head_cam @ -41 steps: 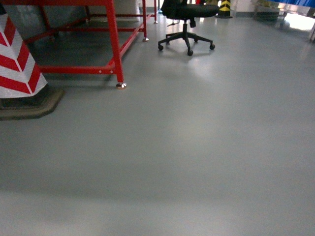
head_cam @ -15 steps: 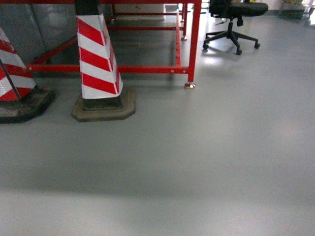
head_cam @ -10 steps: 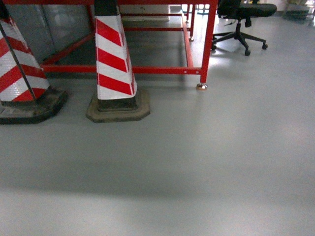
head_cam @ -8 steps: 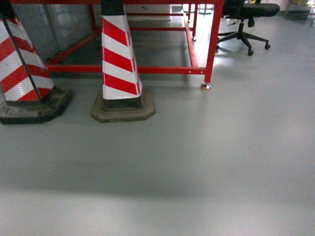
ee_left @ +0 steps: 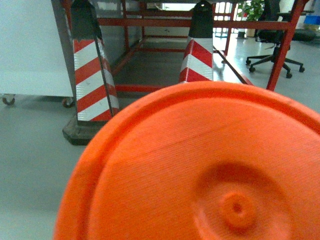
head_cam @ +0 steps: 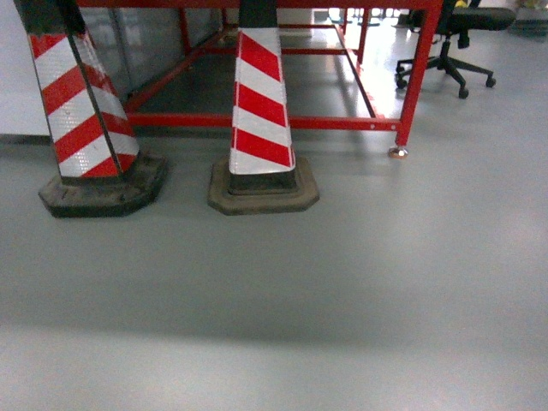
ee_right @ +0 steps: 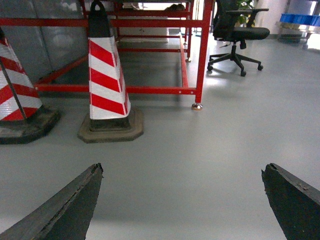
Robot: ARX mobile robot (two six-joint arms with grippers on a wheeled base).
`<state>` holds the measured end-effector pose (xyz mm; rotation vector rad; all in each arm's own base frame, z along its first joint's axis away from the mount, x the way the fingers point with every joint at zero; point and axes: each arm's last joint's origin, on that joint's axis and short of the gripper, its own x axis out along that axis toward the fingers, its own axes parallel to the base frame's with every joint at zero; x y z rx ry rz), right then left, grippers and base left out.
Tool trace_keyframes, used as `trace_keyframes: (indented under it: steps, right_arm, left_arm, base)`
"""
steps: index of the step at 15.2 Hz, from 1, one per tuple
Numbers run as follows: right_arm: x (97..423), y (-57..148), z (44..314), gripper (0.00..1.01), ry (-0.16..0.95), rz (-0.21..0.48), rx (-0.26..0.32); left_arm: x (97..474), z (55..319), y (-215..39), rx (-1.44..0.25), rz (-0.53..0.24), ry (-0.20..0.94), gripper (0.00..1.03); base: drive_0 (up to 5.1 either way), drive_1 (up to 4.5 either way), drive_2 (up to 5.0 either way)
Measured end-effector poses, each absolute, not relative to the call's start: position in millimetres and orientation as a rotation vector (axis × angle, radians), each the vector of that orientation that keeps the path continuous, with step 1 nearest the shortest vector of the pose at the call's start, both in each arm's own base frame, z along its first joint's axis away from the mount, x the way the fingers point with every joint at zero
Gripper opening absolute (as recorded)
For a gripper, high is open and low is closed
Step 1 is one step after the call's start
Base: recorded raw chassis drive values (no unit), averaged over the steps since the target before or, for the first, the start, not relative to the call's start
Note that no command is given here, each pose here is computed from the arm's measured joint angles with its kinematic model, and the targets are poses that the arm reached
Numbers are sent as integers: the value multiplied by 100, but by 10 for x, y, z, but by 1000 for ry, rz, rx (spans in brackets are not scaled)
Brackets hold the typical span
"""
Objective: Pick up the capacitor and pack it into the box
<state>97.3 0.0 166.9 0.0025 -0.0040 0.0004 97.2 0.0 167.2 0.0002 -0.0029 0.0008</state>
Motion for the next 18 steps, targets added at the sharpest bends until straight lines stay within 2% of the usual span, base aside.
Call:
trace_keyframes:
  steps: [12, 18]
  right_arm:
    - [973, 0, 1666, 98, -2, 0, 2]
    - [973, 0, 1663, 98, 1, 0, 3]
  left_arm:
    - [972, 1672, -1, 0, 0, -2, 44]
    - [972, 1671, -1, 0, -1, -1, 44]
  base:
    - [-484, 262, 262]
    - [11, 418, -395]
